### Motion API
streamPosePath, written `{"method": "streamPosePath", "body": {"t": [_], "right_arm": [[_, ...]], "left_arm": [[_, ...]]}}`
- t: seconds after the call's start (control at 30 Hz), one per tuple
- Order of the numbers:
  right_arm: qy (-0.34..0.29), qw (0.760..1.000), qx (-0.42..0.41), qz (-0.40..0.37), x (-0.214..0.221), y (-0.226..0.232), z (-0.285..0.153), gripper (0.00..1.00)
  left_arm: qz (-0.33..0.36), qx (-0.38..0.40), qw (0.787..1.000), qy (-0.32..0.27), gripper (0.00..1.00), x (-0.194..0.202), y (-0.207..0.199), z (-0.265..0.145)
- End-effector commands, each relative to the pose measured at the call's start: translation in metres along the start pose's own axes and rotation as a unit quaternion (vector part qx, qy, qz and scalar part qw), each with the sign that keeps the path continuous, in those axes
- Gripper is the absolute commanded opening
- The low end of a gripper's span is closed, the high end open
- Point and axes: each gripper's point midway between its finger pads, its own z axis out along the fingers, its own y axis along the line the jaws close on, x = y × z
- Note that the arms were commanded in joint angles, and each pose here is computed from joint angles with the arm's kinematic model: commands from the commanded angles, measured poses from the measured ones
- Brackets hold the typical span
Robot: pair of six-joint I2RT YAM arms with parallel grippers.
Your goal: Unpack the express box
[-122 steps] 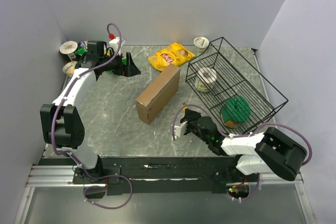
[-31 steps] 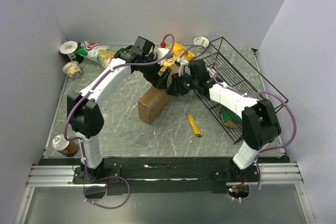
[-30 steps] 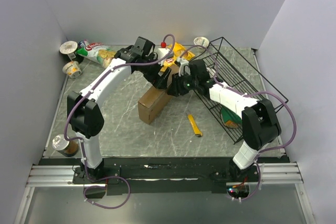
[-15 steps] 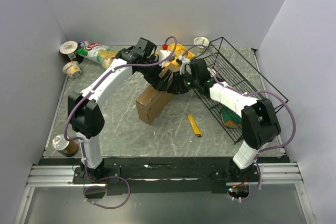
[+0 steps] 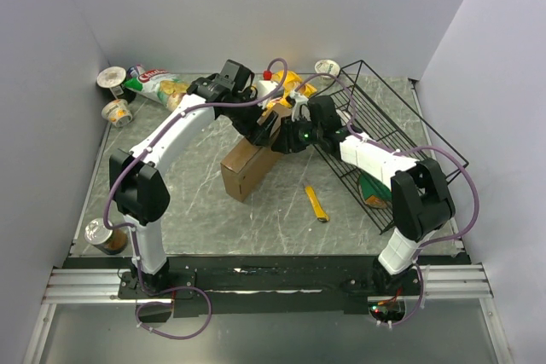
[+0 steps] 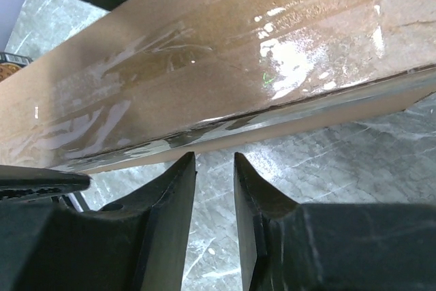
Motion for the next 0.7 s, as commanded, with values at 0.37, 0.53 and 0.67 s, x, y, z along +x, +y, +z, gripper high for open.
{"method": "streamPosePath", "body": {"t": [0.37, 0.53, 0.67], "right_arm": [[-0.026, 0.999, -0.015, -0.018, -0.023, 0.013, 0.003, 0.36], [-0.024, 1.000, -0.011, -0.016, -0.021, 0.011, 0.005, 0.36], [-0.022, 1.000, -0.010, -0.018, -0.020, 0.011, 0.006, 0.36]], "left_arm": [[0.028, -0.004, 1.000, -0.002, 0.91, -0.010, -0.008, -0.009], [0.030, 0.003, 1.000, -0.005, 0.82, -0.013, -0.010, -0.010], [0.032, 0.017, 0.999, 0.003, 0.75, -0.007, -0.013, -0.010]]}}
